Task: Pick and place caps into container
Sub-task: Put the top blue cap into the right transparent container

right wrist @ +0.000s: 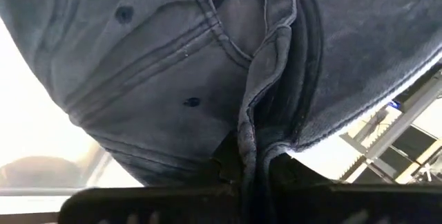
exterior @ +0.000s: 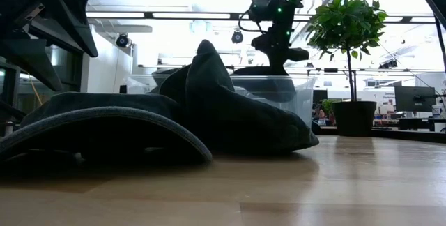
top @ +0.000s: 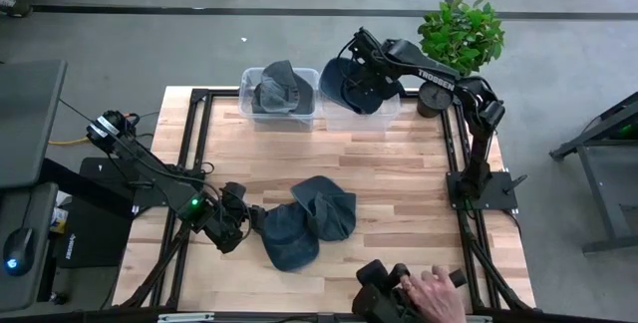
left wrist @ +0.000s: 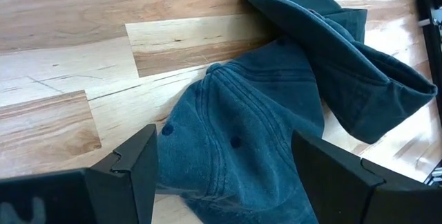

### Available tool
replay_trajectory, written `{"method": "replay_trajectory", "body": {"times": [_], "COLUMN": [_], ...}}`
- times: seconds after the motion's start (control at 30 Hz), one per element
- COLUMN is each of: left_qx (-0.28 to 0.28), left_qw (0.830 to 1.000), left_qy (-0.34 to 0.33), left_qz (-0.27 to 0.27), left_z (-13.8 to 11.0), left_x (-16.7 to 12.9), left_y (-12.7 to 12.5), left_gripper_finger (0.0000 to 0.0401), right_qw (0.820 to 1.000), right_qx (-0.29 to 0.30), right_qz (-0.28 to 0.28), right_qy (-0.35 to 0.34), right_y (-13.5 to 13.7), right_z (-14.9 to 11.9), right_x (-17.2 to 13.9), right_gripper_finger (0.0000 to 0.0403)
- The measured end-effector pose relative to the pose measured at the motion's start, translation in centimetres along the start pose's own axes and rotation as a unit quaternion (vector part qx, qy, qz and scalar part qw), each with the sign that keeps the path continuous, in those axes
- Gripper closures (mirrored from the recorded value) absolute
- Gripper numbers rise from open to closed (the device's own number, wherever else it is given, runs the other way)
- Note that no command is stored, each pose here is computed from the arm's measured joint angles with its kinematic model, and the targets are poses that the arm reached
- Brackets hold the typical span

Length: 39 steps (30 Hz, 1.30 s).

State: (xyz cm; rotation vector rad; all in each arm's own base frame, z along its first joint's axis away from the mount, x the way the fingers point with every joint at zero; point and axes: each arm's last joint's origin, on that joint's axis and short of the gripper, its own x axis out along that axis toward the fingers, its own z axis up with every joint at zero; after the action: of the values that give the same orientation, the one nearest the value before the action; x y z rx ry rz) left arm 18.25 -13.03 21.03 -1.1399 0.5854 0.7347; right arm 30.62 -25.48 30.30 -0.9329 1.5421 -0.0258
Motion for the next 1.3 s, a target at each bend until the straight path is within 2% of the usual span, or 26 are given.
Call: {"method": "replay_trajectory", "body": {"times": [0.23,0.53,1.07,1.17,1.3], "left_qx": [0.008,0.012,0.049,0.059,0.072], "left_qw": [1.000,1.000,0.999,0.998,0.997], "left_qy": [-0.003,-0.003,-0.003,0.000,0.012], "left_qz": [-0.002,-0.002,-0.006,-0.005,-0.002], "left_z": [0.0,0.0,0.0,0.0,-0.1], "left_x": [0.0,0.0,0.0,0.0,0.0], "left_y": [0.0,0.0,-0.1,-0.1,-0.1], "left_gripper_finger": [0.0139,0.0139,0.0139,0.0139,0.0139], "right_qw": [0.999,0.996,0.990,0.990,0.993], "right_qx": [-0.030,-0.062,-0.106,-0.103,-0.065], "right_qz": [-0.018,-0.008,-0.032,-0.032,-0.036], "right_qy": [0.031,0.056,0.083,0.089,0.090], "right_y": [-0.1,0.5,1.9,2.1,2.2], "right_z": [0.3,1.0,3.9,4.2,4.3], "right_x": [-0.2,-1.0,-4.0,-4.3,-4.3], "right_gripper_finger": [0.0400,0.0400,0.0400,0.0400,0.0400]}}
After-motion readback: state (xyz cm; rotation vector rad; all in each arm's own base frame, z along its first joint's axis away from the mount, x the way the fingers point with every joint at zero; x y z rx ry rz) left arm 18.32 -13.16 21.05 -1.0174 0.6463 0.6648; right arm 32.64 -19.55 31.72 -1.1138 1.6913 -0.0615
